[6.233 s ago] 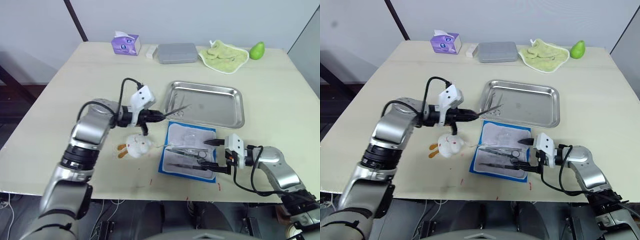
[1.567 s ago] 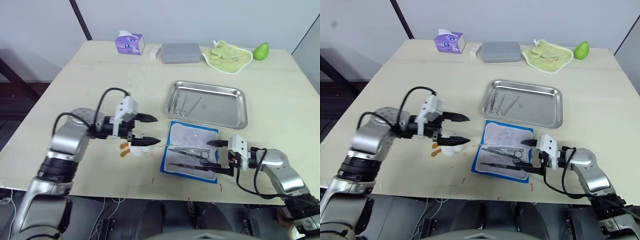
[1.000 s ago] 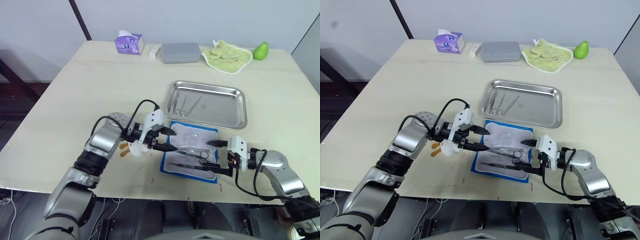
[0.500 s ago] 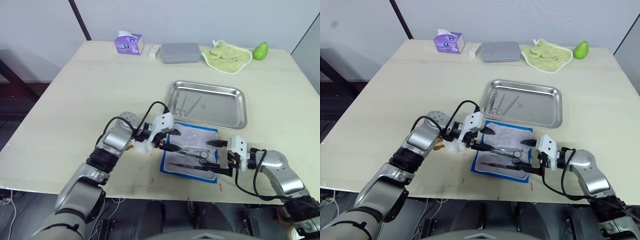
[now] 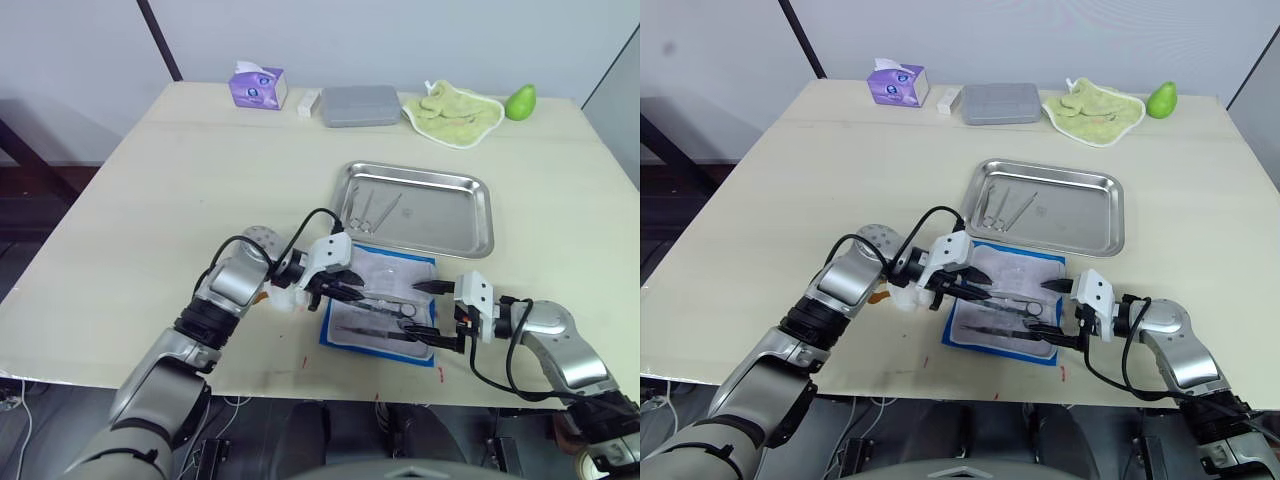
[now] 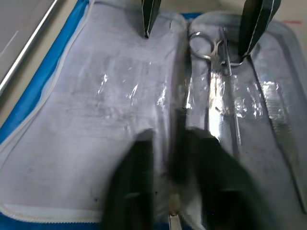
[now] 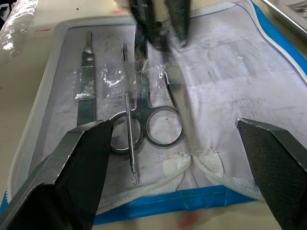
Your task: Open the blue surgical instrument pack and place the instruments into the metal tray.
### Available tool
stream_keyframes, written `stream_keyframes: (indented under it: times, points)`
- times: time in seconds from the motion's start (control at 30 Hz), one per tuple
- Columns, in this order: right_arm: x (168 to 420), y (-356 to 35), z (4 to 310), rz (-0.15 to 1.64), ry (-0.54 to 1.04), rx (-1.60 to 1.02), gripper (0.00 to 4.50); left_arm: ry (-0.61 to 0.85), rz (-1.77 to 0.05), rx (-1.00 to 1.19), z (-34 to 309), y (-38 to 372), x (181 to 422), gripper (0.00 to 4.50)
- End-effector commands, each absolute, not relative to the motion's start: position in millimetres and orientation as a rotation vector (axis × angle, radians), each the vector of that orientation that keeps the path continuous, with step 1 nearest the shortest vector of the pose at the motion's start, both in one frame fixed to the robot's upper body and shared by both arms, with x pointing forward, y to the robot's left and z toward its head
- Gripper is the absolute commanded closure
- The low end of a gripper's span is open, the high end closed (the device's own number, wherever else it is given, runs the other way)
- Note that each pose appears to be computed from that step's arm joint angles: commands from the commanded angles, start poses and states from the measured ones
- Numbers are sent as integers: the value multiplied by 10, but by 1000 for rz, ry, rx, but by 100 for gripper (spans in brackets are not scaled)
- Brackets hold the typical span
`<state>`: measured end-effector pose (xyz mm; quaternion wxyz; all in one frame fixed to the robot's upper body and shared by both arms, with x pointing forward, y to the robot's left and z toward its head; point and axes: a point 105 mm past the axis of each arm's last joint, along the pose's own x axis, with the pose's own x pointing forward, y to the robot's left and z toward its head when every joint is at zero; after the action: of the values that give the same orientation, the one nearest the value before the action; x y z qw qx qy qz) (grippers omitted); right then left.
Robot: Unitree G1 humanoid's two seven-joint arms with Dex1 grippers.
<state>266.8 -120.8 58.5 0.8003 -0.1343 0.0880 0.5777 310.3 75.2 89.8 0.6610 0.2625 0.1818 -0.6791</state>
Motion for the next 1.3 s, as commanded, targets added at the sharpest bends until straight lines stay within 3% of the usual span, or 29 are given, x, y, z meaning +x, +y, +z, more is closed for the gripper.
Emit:
stream_keyframes:
  times: [0.03, 0.47, 1.3]
  points:
    - [2590, -1262, 336, 1227, 309, -281, 0, 404, -1540, 614, 923, 737, 3099, 447]
    - [2601, -1254, 341, 1226, 306, -282, 0, 389, -1555, 669, 911, 714, 3091, 447]
    - [2603, -1254, 205, 1230, 386, -327, 0, 445, -1567, 741, 1369, 800, 3153, 447]
